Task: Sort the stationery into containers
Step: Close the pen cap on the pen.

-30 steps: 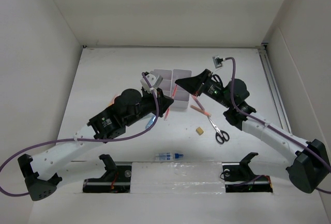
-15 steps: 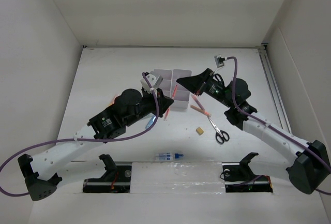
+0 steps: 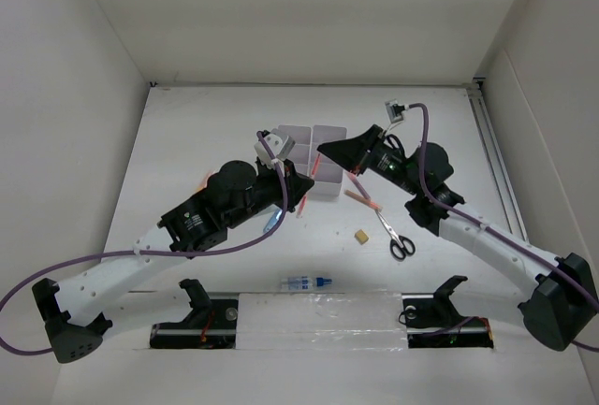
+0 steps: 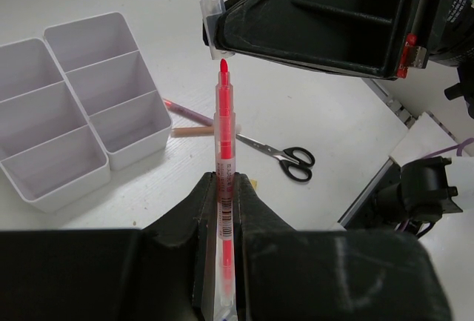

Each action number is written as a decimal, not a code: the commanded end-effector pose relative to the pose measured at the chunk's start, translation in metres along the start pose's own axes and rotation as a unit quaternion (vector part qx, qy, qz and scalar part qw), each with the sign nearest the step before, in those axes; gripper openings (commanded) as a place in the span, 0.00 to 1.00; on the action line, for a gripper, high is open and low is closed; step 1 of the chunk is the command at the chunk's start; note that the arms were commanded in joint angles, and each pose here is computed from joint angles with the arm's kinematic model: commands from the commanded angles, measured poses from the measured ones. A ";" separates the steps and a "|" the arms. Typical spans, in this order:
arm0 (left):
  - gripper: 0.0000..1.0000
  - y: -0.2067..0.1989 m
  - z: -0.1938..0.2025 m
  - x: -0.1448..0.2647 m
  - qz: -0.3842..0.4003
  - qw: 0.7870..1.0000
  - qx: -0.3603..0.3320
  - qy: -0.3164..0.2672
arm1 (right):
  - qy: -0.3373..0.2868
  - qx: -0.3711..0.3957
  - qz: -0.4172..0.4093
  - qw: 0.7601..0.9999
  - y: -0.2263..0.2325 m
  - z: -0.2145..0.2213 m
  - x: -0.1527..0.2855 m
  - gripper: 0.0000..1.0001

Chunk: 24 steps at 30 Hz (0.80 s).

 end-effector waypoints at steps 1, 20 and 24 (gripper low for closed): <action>0.00 -0.005 -0.023 0.005 0.005 0.999 -0.002 -0.033 | -0.020 0.023 -0.055 0.998 0.032 -0.012 0.001 0.00; 0.00 -0.006 -0.027 0.010 0.009 0.999 -0.001 -0.042 | -0.028 0.023 -0.039 0.999 0.021 -0.009 0.003 0.00; 0.00 -0.006 -0.027 0.010 0.009 0.999 -0.001 -0.042 | -0.029 0.023 -0.032 0.999 0.015 -0.010 0.002 0.00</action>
Point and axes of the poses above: each gripper's point midway between its finger pads, its own x axis back along the fingers, its own y axis along the line the jaws close on, z = x × y, the point moved 3 cm from there along x, back along the fingers
